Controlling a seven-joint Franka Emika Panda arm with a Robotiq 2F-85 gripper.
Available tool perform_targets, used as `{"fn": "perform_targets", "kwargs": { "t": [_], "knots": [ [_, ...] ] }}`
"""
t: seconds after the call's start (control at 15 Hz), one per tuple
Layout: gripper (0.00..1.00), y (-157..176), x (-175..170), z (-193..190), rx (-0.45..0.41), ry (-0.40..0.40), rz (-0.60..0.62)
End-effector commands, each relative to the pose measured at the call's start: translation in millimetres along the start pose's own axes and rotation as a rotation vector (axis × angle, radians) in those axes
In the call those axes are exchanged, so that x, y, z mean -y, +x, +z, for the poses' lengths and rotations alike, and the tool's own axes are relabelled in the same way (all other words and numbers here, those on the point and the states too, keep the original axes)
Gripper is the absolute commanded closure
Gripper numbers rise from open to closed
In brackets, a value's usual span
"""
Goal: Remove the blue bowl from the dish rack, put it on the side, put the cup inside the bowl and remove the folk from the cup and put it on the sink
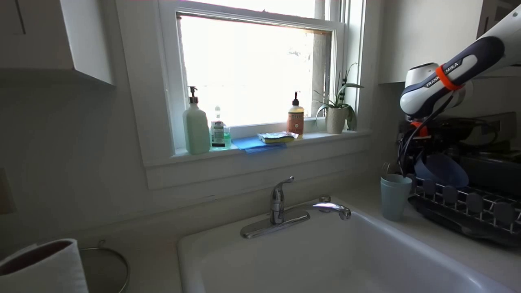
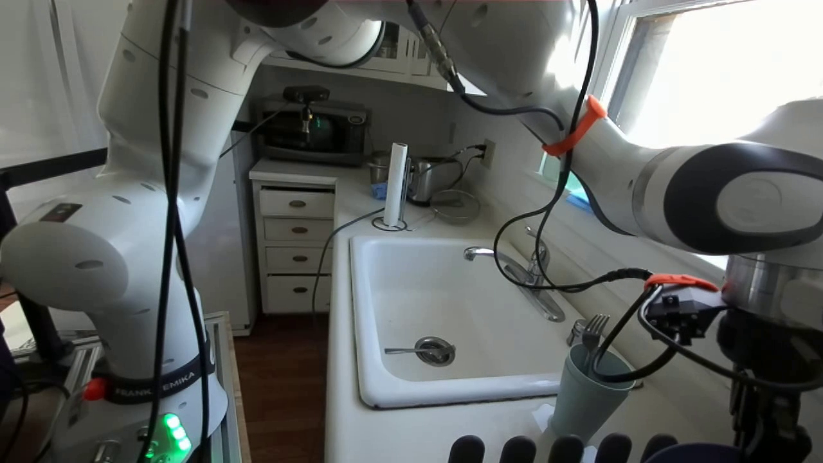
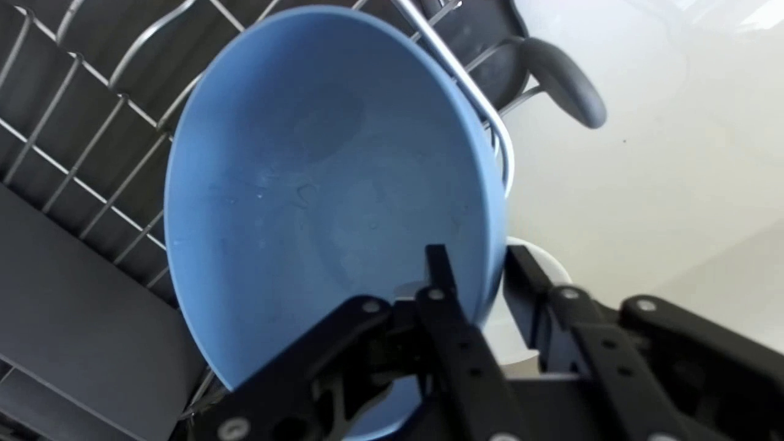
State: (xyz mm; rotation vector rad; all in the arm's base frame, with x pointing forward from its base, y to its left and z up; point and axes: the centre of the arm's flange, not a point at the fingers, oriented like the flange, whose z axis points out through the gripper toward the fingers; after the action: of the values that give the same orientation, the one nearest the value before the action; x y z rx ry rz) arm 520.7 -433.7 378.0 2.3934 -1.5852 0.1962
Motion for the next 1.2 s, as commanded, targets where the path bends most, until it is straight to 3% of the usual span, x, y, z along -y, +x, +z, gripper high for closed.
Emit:
{"fn": "perform_targets", "kwargs": {
  "t": [0.0, 0.33, 0.53, 0.93, 1.13],
  "knots": [
    [1.0, 10.4, 5.2, -10.9, 0.007, 0.006, 0.009],
    [0.99, 7.6, 3.5, -25.7, 0.078, -0.025, 0.0],
    [0.99, -7.5, 1.8, -53.5, 0.131, -0.044, -0.036],
    [0.99, -72.3, 13.7, -128.3, 0.207, 0.011, -0.169],
    [0.99, -119.2, 25.2, -142.1, 0.258, 0.028, -0.243]
  ]
}}
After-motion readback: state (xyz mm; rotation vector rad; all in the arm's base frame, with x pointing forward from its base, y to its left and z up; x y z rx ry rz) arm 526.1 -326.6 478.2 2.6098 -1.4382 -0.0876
